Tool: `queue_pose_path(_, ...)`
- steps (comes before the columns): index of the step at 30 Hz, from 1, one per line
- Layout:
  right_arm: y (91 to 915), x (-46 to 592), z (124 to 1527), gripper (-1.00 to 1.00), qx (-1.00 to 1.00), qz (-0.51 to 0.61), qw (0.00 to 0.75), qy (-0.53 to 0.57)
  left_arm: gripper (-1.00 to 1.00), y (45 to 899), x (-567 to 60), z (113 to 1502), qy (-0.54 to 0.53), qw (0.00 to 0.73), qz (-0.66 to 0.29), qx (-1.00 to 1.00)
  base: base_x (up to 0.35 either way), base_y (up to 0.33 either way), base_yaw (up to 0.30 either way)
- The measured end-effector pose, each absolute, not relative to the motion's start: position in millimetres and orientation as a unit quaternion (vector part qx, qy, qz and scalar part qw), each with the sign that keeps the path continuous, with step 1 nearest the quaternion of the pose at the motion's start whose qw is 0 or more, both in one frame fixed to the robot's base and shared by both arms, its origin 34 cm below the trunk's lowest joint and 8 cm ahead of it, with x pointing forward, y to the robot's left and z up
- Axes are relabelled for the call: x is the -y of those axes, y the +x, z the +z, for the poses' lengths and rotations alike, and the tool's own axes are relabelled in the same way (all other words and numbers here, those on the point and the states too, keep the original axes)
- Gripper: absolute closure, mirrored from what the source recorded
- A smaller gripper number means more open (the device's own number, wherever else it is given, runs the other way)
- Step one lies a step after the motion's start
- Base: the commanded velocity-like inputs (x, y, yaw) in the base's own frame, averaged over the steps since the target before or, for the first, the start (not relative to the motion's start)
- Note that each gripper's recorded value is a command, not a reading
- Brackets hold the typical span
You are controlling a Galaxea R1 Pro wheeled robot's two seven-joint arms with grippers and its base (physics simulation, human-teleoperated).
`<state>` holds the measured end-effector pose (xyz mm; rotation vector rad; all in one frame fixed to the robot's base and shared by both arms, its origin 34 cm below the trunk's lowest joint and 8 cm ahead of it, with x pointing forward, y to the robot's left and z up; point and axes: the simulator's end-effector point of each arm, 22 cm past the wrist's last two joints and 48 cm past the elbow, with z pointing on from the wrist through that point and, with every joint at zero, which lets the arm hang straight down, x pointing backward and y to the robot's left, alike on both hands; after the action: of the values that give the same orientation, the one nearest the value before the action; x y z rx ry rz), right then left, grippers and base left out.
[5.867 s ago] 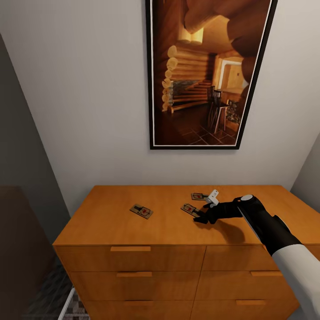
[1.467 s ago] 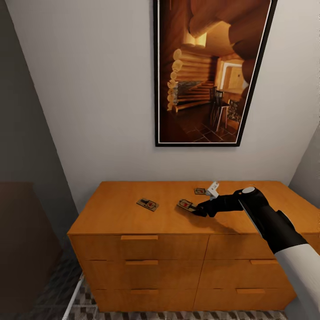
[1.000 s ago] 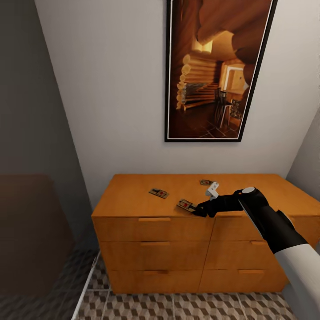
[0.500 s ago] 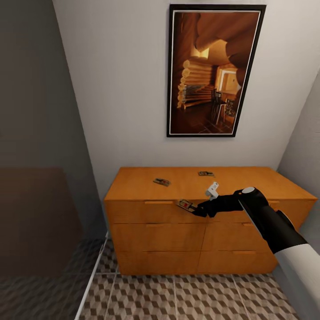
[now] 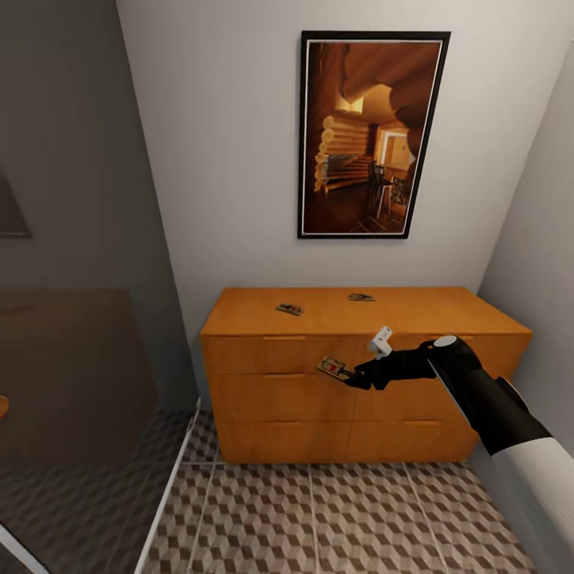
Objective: Take the four mousetraps from the cabinet in the bathroom and place them on the bathroom floor. Make sure all four end up on the same floor surface, and ensure that at least two of them are either under or directly next to the same bathroom sink.
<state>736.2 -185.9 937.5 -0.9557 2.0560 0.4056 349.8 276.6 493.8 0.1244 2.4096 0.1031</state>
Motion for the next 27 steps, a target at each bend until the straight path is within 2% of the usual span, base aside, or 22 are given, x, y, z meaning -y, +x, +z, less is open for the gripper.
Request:
queue_pose_path(4,736.3,186.8,935.2,1.0,-0.817,0.161,0.405,-0.378,1.0,349.8,-276.4,493.9,0.048,0.356,0.04,-0.933,-0.232,0.0,0.0)
queue_pose_path(11,736.4,199.1,908.8,1.0,-0.836,0.161,0.38,-0.363,1.0,349.7,-276.6,494.0,0.048,0.356,0.04,-0.933,-0.047,0.0,0.0)
queue_pose_path(20,721.5,244.7,794.0,1.0,-0.853,0.162,0.33,-0.37,1.0,349.7,-276.7,494.0,0.048,0.356,0.04,-0.933,-0.003,0.0,0.0)
queue_pose_path(27,678.4,277.4,703.9,1.0,-0.853,0.167,0.325,-0.372,1.0,349.8,-276.6,494.0,0.048,0.356,0.04,-0.932,0.0,0.0,0.0)
